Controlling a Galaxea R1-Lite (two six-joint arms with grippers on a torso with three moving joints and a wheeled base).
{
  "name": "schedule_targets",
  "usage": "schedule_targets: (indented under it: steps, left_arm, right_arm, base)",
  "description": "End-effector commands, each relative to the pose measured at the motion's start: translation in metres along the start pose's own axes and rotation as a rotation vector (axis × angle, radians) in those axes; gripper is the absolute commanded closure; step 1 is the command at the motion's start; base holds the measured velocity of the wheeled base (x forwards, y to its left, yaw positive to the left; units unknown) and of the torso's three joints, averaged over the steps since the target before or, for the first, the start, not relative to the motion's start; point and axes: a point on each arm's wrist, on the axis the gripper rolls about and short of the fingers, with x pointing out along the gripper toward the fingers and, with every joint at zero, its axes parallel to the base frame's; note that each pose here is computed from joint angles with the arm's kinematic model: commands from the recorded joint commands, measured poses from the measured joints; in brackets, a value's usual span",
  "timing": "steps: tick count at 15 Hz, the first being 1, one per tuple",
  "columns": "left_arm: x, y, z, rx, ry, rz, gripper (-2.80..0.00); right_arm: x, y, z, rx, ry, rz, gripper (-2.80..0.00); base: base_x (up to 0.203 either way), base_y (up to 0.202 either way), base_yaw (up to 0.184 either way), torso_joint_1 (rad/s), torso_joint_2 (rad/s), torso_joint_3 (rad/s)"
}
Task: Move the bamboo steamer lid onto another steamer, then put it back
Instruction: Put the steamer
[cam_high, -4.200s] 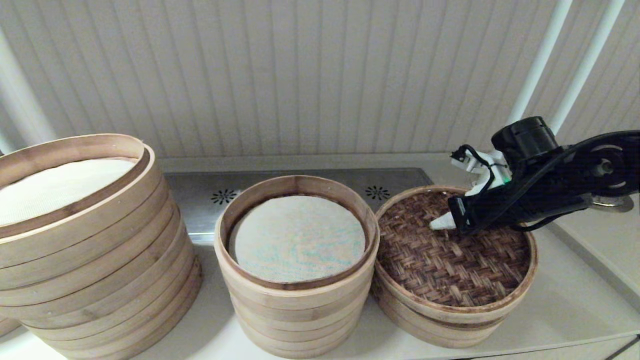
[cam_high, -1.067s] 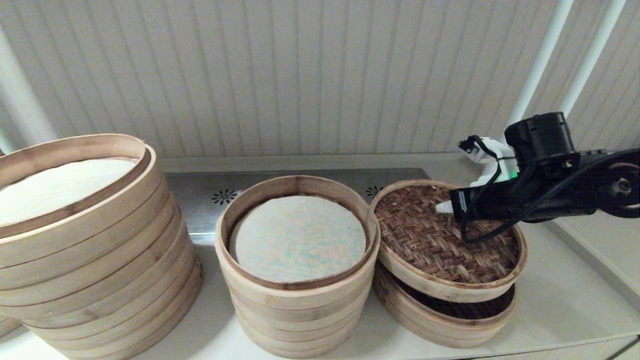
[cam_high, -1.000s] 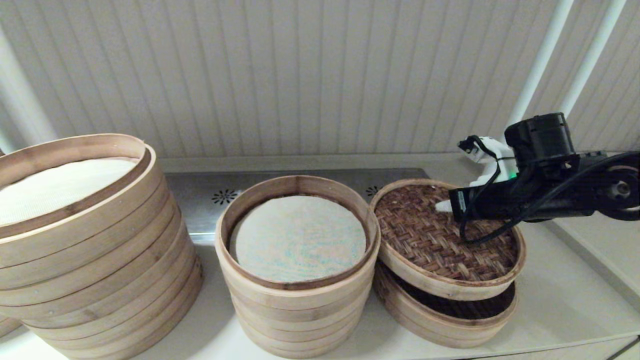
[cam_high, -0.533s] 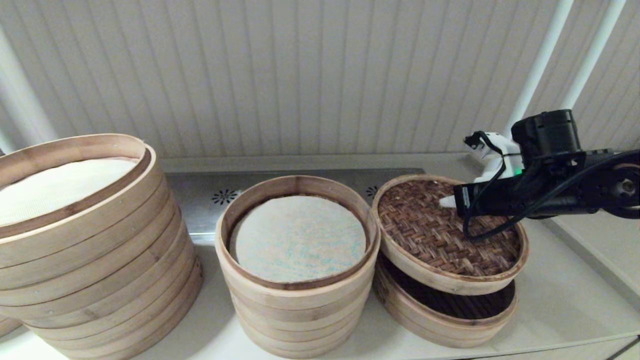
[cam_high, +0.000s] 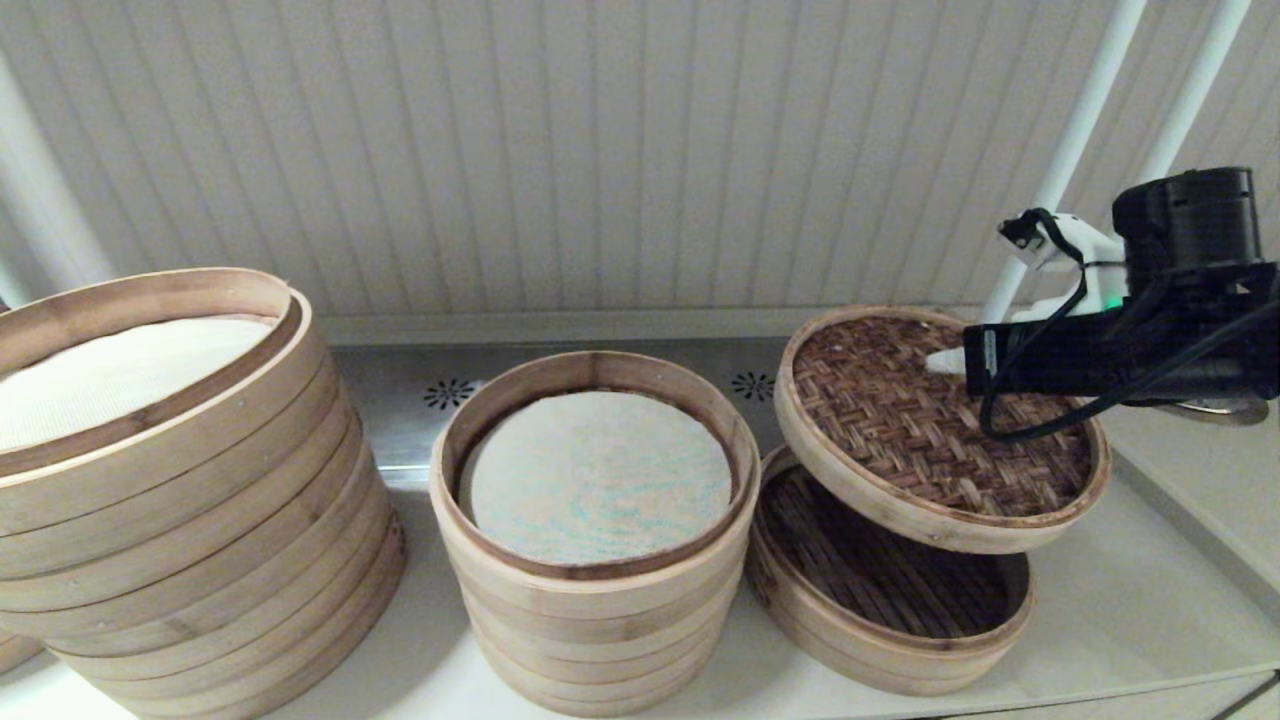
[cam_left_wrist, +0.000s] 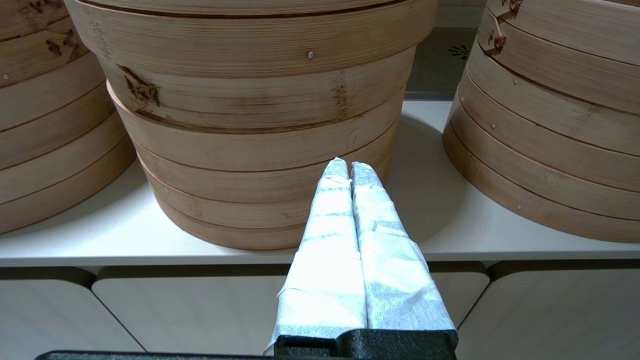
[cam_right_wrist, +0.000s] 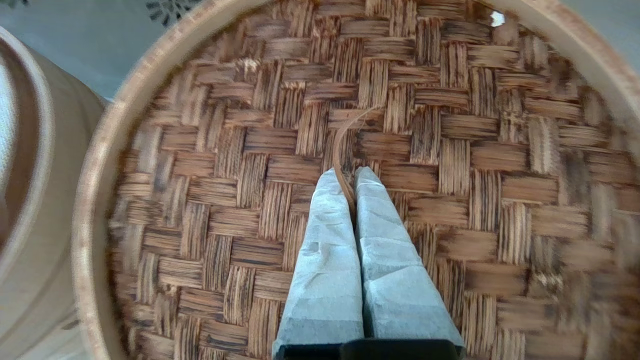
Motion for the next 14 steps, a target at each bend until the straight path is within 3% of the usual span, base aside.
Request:
schedule_targets:
  steps: [1,6,14]
  left_arm:
    - [0.0,0.0,0.0,0.0,0.0,0.0,0.0]
    - [0.0,0.0,0.0,0.0,-0.001,0.0,0.0]
    - [0.0,0.0,0.0,0.0,-0.001,-0.002,0.0]
  right_arm:
    - [-0.009,0.001,0.006,0.003,-0.027,0.001,0.0]
    - [-0.014,0.005,0.025,0.004,-0.024,0.036,0.0]
    - [-0.049,0.017,0.072,0.103,-0.036,0.108,0.0]
  base:
    - [0.0,0.0,0.0,0.0,0.0,0.0]
    - [0.0,0.0,0.0,0.0,0.0,0.0]
    - [0.0,0.0,0.0,0.0,0.0,0.0]
